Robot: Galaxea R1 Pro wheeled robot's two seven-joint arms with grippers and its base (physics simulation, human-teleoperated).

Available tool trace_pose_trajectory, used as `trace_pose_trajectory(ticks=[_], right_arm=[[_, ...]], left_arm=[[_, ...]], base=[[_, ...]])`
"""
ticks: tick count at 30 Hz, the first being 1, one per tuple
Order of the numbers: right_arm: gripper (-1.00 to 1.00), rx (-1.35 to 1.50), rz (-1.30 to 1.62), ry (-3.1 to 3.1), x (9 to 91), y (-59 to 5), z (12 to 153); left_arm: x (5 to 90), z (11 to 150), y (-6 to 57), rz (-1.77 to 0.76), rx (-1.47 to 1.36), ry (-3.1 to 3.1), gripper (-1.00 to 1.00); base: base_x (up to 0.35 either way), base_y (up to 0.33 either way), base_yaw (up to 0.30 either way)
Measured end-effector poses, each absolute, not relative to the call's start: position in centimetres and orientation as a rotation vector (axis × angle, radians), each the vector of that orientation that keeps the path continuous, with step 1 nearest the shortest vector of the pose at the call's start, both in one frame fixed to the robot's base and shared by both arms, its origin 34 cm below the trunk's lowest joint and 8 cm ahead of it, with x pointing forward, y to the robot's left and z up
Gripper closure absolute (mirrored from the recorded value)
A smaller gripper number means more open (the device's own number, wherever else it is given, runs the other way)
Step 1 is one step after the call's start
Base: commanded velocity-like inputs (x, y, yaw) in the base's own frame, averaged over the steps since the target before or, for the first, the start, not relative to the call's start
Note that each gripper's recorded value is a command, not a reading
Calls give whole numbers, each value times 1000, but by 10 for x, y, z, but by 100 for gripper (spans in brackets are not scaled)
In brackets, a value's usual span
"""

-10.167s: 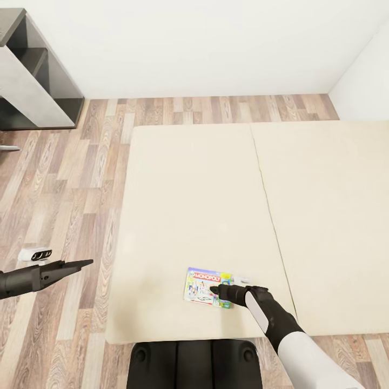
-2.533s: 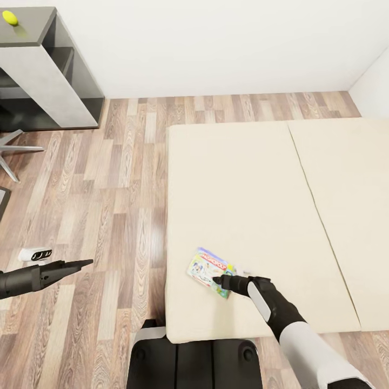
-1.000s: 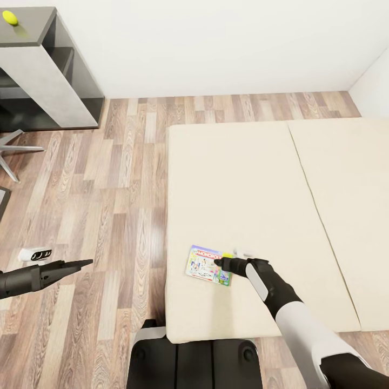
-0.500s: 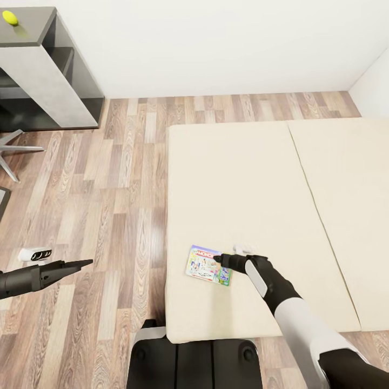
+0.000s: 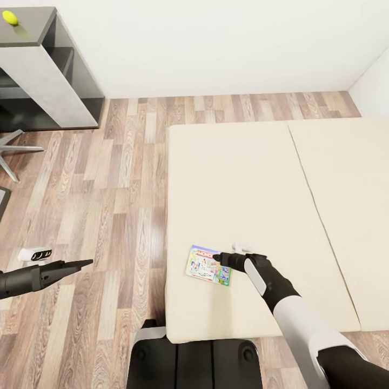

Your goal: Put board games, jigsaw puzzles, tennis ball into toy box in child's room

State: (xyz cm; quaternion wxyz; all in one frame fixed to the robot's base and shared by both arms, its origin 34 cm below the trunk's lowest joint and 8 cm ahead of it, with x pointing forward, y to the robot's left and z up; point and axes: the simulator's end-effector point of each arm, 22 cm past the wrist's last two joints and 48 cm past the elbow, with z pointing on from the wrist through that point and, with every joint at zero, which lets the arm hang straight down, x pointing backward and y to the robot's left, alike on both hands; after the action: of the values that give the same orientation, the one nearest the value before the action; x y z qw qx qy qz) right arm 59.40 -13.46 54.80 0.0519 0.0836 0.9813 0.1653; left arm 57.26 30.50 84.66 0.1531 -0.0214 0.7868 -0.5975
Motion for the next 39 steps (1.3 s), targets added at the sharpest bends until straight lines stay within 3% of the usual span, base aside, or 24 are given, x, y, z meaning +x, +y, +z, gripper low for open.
trace_pose_trajectory(ticks=[39], right_arm=[[-100,253,496,3009,584,-137,544]], left_arm=[[572,846,306,-1712,-67,2259,-100]], base=[[0,0,0]])
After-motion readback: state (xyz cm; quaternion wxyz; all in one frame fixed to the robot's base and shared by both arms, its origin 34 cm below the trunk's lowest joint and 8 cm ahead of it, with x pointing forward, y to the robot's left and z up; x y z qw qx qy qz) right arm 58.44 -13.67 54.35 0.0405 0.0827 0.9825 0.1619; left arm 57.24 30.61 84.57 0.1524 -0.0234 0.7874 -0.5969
